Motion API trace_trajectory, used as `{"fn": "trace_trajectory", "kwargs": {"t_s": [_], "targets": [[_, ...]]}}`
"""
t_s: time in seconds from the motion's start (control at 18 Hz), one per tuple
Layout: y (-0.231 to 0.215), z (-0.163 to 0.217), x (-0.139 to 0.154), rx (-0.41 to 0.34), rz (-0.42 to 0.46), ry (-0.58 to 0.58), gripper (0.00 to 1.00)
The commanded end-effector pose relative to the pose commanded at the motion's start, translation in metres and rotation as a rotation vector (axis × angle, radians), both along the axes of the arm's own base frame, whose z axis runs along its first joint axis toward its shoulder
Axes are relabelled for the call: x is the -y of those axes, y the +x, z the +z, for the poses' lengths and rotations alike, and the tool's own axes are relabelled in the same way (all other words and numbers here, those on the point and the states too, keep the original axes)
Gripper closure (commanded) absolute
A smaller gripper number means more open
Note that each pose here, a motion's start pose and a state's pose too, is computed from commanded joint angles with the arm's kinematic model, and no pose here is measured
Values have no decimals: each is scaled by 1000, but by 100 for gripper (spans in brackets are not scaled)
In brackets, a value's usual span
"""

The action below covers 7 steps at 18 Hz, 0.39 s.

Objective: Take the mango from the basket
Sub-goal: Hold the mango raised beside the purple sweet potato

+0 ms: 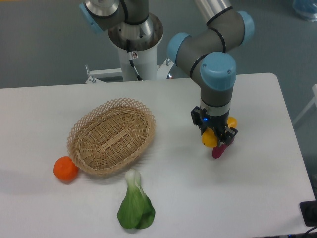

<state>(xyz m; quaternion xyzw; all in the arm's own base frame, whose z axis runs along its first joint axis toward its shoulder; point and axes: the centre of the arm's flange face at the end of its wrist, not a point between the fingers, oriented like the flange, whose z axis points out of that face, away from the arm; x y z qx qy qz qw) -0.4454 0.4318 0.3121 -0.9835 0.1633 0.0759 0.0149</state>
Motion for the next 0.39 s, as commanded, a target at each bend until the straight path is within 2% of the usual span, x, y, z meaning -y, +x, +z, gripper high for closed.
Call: {"fn": "trace_trajectory", "kwargs": {"t_s": [0.39], "targets": [[-2,-1,3,0,8,-3,80]]}}
